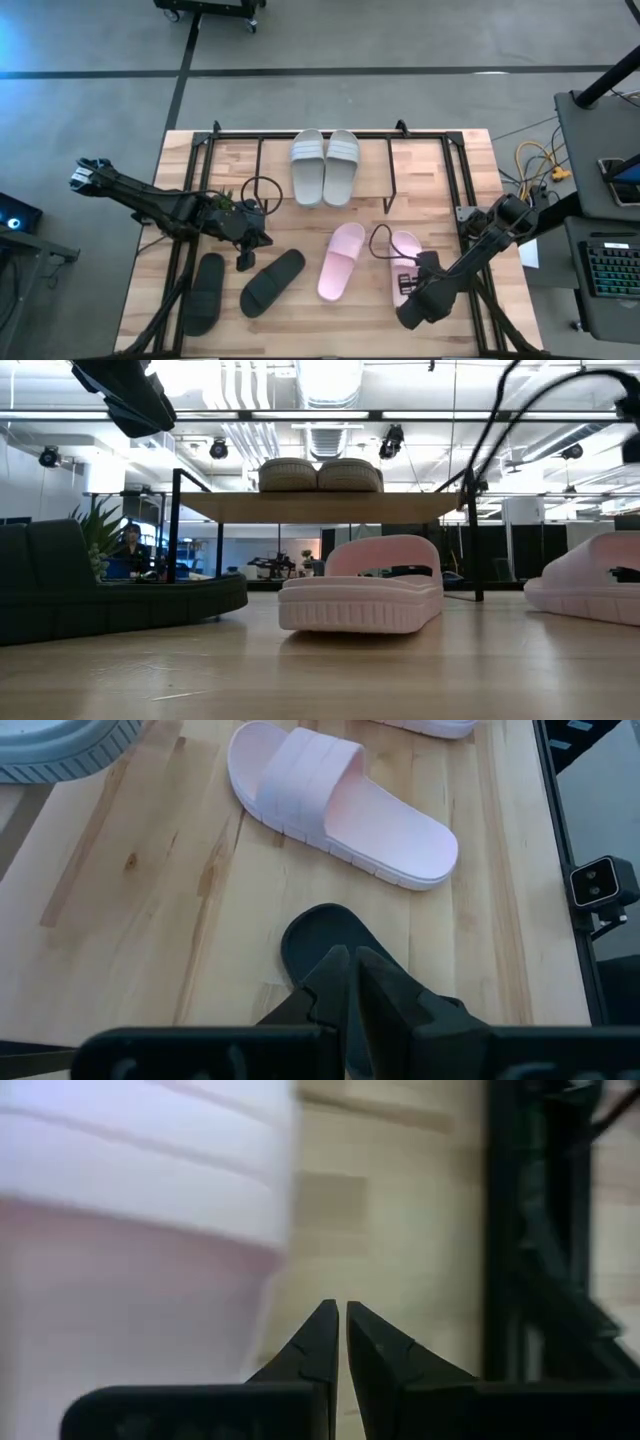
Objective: Pick and place slides into the shelf
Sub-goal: Adjust the right pink slide
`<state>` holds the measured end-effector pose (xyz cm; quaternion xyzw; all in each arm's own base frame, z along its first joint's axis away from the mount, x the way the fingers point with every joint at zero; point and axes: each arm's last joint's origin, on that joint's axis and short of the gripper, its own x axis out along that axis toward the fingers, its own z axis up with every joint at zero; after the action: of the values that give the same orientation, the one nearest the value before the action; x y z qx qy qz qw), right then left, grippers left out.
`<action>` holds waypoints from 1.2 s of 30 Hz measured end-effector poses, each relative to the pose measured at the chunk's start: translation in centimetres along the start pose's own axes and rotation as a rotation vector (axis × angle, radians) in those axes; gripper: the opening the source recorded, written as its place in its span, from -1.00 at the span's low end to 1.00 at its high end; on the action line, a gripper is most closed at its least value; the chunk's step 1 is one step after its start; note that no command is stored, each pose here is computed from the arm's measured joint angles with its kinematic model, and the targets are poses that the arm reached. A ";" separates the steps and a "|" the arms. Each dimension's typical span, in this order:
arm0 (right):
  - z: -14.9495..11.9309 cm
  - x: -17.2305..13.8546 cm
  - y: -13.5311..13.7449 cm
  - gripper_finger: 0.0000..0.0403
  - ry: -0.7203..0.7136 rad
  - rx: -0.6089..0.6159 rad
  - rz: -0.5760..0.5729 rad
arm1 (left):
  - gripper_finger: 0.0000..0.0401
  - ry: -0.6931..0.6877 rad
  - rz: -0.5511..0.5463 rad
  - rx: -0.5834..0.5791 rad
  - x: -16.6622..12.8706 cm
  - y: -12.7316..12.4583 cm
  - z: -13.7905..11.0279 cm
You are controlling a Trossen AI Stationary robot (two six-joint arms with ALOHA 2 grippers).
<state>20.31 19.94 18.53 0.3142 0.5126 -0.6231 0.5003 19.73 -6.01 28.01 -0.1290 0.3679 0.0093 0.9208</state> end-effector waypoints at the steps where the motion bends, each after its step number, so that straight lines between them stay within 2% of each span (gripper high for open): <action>1: 0.0 0.4 -0.1 -0.91 0.001 0.002 -0.017 | -0.96 0.000 0.000 0.000 0.0 0.0 0.0; 5: 0.1 2.3 -0.1 -0.91 0.014 0.009 -0.029 | -0.96 0.000 0.000 0.003 0.0 0.0 0.0; 10: -0.1 4.1 0.3 -0.91 0.024 0.004 0.032 | -0.96 0.000 0.000 0.004 0.0 0.0 0.0; 15: 0.2 4.6 0.8 -0.91 -0.020 -0.024 0.104 | -0.96 0.000 0.000 0.005 0.0 0.0 0.0; 22: 1.2 4.2 1.9 -0.91 -0.089 -0.088 0.165 | -0.96 0.000 0.000 0.006 0.0 0.0 0.0; 29: 3.3 2.7 4.1 -0.91 -0.157 -0.031 0.262 | -0.96 0.000 0.000 0.006 0.0 0.0 0.0; 36: 5.1 1.1 6.0 -0.91 -0.130 -0.118 0.304 | -0.96 0.000 0.000 0.002 0.0 0.0 0.0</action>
<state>26.25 14.90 17.00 0.3173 0.4615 -0.5280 0.6384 19.73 -6.02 28.01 -0.1279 0.3680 0.0088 0.9210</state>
